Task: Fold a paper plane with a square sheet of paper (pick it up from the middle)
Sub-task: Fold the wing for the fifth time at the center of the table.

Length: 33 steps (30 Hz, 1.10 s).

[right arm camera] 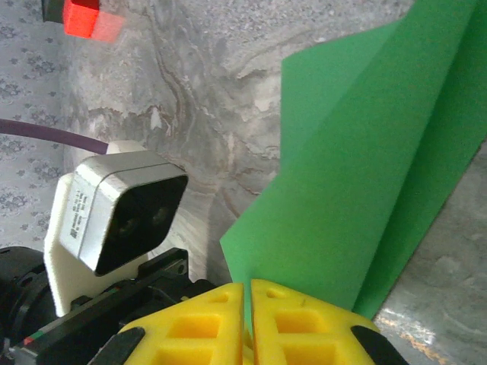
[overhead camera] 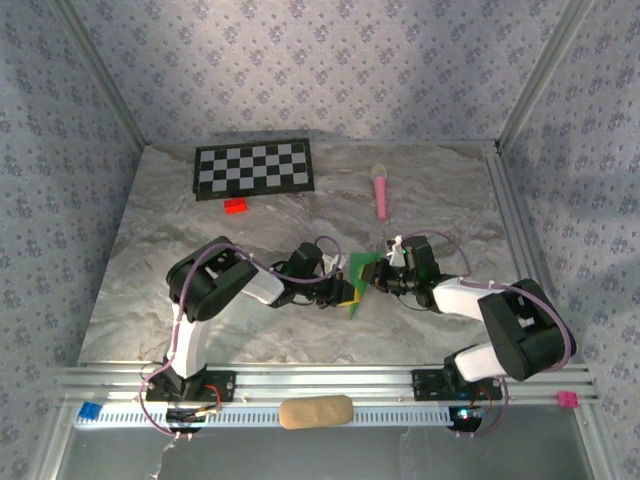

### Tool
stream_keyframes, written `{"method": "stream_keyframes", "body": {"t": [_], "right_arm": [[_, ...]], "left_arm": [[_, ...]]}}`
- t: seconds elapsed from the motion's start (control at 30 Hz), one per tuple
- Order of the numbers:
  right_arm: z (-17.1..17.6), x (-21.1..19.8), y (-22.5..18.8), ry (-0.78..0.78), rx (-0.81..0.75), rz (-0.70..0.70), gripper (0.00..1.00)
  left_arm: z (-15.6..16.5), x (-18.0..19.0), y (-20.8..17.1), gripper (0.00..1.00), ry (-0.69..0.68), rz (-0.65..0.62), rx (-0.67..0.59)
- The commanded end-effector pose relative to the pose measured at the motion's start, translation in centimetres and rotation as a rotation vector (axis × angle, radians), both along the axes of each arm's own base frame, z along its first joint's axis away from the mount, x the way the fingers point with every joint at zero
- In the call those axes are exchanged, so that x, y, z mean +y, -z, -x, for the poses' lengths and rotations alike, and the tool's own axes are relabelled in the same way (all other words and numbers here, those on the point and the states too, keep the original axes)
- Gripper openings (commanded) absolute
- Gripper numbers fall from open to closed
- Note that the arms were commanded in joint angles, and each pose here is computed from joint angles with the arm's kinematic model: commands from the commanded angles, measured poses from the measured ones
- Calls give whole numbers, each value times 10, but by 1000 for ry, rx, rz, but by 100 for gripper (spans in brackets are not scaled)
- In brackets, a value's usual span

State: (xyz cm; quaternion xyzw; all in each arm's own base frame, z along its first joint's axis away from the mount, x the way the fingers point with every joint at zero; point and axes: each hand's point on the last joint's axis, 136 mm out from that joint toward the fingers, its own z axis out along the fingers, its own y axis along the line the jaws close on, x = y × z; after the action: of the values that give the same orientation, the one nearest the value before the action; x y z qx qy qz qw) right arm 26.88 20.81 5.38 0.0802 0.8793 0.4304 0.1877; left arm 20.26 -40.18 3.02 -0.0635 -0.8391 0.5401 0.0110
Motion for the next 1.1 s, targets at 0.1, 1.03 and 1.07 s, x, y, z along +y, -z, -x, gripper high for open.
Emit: {"method": "stream_keyframes", "body": {"t": [0.1, 1.03, 1.07], "right_arm": [[-7, 2, 0, -1, 2, -28, 12], [-21, -3, 11, 11, 26, -22, 13], [-20, -3, 12, 10, 29, -21, 13]], "left_arm": [[-1, 5, 8, 0, -18, 19, 49], [-3, 24, 39, 0, -79, -81, 161], [-2, 25, 40, 0, -78, -87, 164]]}}
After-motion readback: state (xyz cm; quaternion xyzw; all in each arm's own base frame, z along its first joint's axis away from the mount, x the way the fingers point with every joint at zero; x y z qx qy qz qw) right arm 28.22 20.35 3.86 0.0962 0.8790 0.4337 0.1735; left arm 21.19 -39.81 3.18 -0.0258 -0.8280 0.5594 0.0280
